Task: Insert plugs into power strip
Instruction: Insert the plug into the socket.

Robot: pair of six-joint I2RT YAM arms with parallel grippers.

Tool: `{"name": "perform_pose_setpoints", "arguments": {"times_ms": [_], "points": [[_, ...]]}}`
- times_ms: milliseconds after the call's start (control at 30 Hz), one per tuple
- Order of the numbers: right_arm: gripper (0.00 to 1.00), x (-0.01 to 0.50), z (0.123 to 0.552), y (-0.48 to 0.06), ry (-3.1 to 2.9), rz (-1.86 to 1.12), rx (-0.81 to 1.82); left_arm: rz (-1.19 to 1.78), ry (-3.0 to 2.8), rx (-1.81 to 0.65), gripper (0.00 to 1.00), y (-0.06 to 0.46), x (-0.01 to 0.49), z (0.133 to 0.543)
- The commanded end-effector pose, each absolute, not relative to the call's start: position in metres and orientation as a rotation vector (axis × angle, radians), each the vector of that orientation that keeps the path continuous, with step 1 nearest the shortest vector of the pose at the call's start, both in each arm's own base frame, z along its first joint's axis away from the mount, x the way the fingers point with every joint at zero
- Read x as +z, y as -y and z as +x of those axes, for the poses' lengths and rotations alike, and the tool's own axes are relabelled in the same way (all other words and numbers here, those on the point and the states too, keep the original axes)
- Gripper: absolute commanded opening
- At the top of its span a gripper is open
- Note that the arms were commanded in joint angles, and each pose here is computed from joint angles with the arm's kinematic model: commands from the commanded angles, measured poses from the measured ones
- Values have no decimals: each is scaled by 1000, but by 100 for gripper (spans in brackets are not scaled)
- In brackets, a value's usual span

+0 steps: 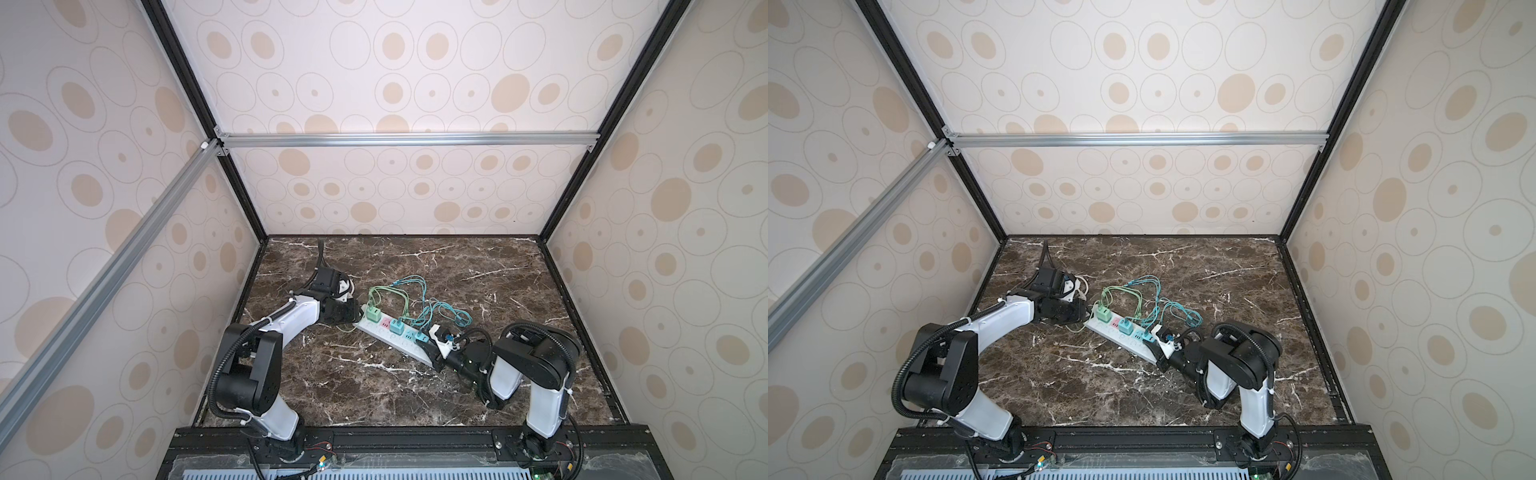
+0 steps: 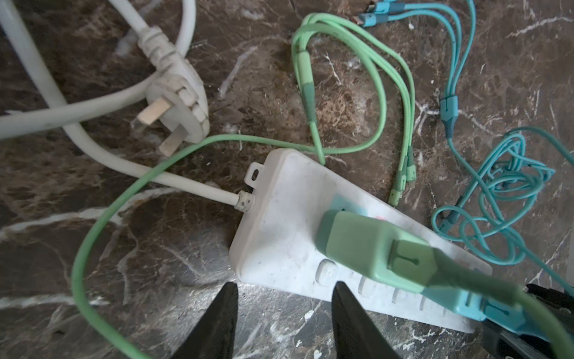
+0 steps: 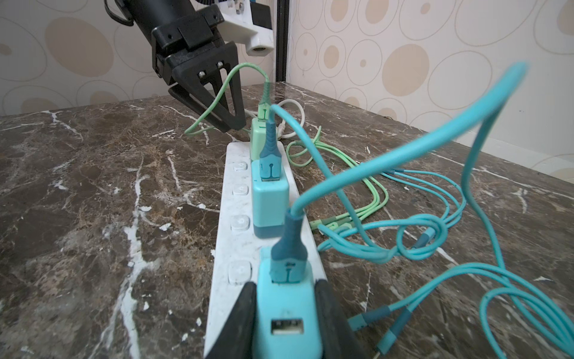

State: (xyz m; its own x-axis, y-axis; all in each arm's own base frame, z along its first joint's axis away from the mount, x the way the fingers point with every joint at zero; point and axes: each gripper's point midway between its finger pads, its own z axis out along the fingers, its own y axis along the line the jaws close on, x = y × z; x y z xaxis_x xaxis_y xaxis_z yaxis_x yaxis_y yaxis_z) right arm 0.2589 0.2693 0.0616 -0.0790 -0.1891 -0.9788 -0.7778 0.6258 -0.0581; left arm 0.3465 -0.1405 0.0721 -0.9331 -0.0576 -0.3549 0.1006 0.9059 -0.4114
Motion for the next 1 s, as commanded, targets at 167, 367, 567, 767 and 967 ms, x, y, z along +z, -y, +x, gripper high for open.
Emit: {"name": "perform_pose_setpoints", "arguments": {"times_ms": [167, 367, 567, 767, 967], "points": [[24, -4, 223, -248, -1880, -949, 571, 98, -2600, -536, 53, 130, 106, 361], [28, 23, 234, -260, -1909, -999, 551, 92, -2520, -499, 62, 120, 129, 368], [44, 59, 242, -262, -1874, -1030, 492, 89, -2459, -479, 65, 111, 146, 374], [98, 77, 237, -257, -1892, -1042, 484, 135, -2384, -448, 74, 106, 161, 373], [97, 130, 236, -247, -1843, -989, 457, 175, -2257, -339, 80, 93, 193, 371]]}}
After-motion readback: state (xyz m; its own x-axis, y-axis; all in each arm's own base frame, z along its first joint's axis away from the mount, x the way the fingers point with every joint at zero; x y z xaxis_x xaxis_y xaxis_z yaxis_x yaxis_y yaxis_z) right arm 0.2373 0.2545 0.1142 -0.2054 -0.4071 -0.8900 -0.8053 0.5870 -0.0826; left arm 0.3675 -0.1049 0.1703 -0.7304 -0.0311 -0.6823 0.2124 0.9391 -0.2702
